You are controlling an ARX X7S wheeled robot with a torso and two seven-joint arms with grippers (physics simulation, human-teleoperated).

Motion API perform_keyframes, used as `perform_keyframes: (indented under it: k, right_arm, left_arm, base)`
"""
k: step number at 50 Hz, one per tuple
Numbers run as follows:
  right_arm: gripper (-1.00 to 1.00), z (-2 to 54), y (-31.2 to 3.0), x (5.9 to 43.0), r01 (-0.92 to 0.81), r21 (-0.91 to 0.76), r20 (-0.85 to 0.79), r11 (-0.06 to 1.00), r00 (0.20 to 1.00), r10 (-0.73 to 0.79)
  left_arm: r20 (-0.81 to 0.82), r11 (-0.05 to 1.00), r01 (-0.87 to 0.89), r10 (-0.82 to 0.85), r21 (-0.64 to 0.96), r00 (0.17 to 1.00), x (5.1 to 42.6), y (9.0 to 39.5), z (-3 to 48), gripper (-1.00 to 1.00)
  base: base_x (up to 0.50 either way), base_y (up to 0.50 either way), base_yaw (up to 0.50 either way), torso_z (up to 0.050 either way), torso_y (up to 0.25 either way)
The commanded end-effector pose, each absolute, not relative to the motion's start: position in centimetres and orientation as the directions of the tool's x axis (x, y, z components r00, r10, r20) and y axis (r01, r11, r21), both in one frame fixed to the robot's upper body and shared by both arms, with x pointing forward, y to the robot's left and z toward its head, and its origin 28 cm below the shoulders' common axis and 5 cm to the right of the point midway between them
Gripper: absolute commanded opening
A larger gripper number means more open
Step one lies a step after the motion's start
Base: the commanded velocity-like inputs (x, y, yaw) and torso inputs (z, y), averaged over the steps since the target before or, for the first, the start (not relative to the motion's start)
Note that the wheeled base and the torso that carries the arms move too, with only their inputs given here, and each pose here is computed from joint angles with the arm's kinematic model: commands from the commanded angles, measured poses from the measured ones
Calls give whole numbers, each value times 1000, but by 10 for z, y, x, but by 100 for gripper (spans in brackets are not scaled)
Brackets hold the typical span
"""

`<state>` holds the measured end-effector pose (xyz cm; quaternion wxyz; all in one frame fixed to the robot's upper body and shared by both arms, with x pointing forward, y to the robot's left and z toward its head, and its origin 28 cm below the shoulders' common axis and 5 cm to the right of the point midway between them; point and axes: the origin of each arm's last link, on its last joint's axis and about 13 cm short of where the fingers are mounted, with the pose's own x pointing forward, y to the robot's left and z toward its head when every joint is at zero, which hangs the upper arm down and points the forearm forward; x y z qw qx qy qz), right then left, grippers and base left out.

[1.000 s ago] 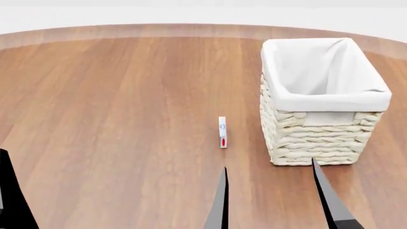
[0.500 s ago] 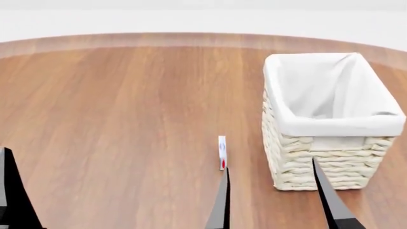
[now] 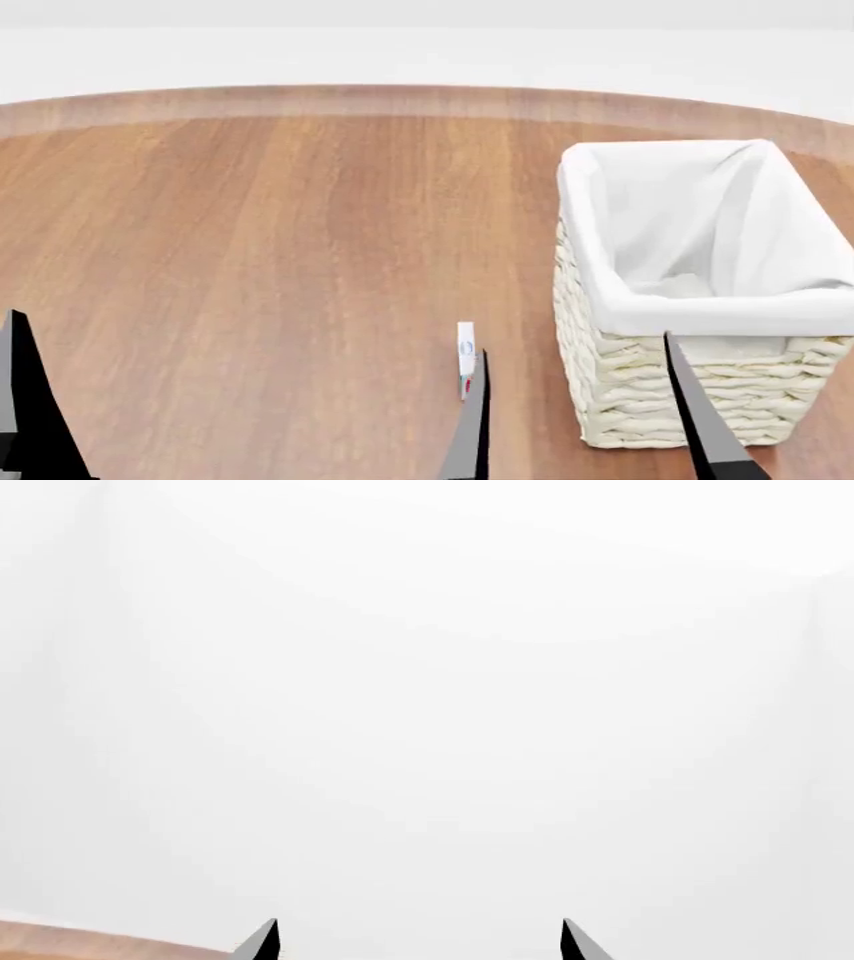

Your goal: Pick up the tomato sauce, and put it in the basket.

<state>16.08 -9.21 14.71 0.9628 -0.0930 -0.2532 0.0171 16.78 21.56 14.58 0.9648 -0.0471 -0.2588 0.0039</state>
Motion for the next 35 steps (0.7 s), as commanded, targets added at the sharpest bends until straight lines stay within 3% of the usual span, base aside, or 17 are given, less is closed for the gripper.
perform_keyframes:
  k: [1,15,35]
  right_arm:
    - [100,144,-93,162,31,-185,480,982,875,62]
    - [100,130,-93,156,28,-164,421,986,906,44]
    - [100,78,-94,121,27,-133,171,991,985,-4]
  left_arm:
    - [498,995,16,33,-94,867,168,216,145,100]
    - [494,995,26,26,-98,869,168,216,143,100]
    - [481,994,39,12,-97,876,169,214,138,100]
  base:
    - [0,0,0,0,0]
    - [0,0,0,0,0]
    - [0,0,0,0,0]
